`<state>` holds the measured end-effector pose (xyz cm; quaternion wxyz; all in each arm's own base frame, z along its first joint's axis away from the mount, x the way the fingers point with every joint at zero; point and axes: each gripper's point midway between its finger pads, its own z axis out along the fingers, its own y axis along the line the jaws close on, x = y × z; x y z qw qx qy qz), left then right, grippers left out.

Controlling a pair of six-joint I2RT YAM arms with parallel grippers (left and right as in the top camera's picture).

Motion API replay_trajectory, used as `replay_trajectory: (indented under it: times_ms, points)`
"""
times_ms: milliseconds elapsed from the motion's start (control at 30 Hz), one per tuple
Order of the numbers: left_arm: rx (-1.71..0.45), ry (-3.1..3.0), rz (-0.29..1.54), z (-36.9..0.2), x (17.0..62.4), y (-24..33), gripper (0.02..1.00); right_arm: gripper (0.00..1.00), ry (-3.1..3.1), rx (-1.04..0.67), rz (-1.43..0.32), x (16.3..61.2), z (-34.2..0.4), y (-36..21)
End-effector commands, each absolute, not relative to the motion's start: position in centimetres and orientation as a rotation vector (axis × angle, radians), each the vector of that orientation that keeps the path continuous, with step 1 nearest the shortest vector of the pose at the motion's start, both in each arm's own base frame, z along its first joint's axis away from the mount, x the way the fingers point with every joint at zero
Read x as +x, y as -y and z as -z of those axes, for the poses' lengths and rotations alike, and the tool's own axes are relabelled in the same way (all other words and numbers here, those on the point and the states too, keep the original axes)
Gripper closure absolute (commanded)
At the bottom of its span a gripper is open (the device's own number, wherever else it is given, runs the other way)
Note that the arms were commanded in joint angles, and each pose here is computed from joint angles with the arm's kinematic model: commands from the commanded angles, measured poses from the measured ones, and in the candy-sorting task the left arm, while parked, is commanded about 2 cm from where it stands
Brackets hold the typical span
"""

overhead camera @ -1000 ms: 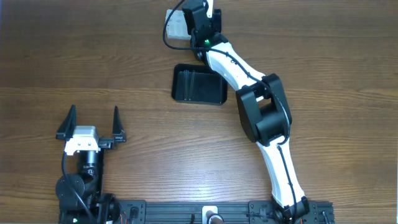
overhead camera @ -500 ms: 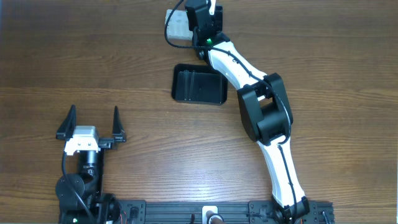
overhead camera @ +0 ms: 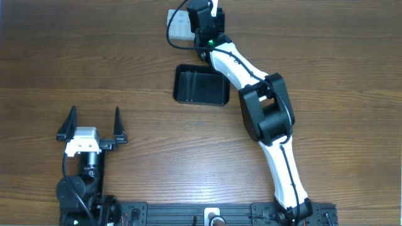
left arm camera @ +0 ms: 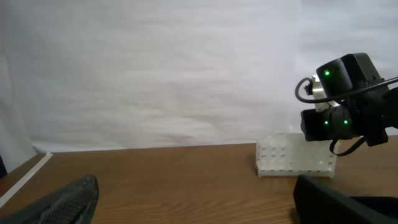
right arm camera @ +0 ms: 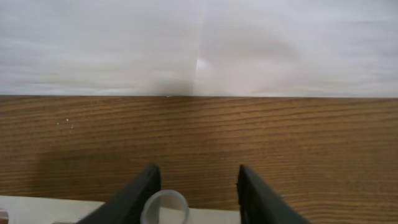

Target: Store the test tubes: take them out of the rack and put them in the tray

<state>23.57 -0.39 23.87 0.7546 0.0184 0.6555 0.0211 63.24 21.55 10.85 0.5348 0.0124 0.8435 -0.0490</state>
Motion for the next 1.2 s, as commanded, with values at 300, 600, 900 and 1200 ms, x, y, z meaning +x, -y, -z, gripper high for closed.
replay_trajectory:
  times_ms: [300,600,900,1200]
  points:
    - [0.055,-1.421,-0.054,-24.00,23.50,0.45,0.018,0.698,-1.999,0.051,0.127,63.76,-10.64,-21.11]
    - [0.055,-1.421,-0.054,-24.00,23.50,0.45,0.018,0.755,-1.999,0.051,0.127,63.76,-10.64,-21.11]
    - [0.055,-1.421,-0.054,-24.00,23.50,0.45,0.018,0.798,-1.993,0.053,0.123,63.83,-10.80,-21.14]
    - [0.055,-1.421,-0.054,-24.00,23.50,0.45,0.018,0.836,-1.985,0.055,0.119,63.86,-11.19,-21.21]
